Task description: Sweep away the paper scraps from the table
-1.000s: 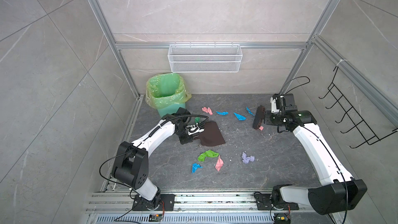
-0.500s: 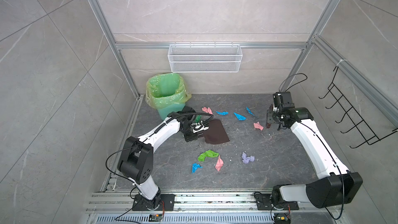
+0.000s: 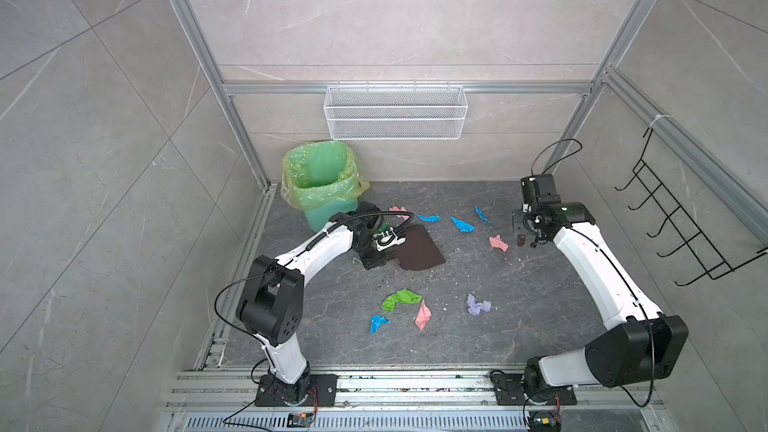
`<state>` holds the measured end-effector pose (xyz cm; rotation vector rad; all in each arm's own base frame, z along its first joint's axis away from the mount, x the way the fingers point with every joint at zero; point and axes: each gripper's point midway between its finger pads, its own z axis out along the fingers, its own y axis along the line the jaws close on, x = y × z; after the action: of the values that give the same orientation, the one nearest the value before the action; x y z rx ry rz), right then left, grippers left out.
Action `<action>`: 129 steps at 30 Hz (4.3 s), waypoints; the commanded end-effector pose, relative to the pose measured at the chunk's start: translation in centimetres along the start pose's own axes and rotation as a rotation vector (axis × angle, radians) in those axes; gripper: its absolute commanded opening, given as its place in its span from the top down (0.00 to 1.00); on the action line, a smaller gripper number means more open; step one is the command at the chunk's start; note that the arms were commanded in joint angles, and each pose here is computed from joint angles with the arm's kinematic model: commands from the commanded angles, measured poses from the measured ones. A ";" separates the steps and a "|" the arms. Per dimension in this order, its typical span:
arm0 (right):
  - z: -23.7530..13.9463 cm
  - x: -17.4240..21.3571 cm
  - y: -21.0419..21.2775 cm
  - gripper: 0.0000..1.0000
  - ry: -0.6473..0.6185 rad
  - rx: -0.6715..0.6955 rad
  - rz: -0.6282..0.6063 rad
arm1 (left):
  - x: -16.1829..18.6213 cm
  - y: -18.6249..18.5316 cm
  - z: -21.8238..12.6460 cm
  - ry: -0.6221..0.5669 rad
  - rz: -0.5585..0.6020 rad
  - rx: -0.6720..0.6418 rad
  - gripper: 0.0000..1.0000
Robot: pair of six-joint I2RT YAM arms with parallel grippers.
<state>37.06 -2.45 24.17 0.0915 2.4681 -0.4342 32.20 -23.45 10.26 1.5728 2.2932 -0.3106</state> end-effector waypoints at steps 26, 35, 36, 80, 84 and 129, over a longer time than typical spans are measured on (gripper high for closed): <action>0.5 0.5 2.0 1.00 0.190 -0.105 -0.427 | -0.5 -0.5 1.1 0.220 0.136 -0.073 1.00; 1.7 2.1 3.9 1.00 0.263 -0.102 -0.595 | -0.1 -0.5 1.9 0.249 0.140 -0.069 1.00; 1.8 2.4 4.3 1.00 0.272 -0.109 -0.611 | 0.0 -0.4 1.9 0.252 0.139 -0.071 1.00; -12.1 4.1 17.9 1.00 0.020 -0.771 -0.551 | -0.1 -1.1 1.7 0.224 0.164 -0.053 1.00; -12.6 3.1 16.2 1.00 -0.010 -0.689 -0.494 | 0.1 -1.4 1.6 0.215 0.177 -0.052 1.00; -7.7 15.7 10.9 1.00 0.428 -0.374 -0.010 | 0.2 -3.9 1.7 0.216 0.318 0.100 1.00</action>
<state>20.51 6.44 18.88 0.0101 2.9187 -0.1627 29.69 -25.13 8.67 2.0326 2.1767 -0.1556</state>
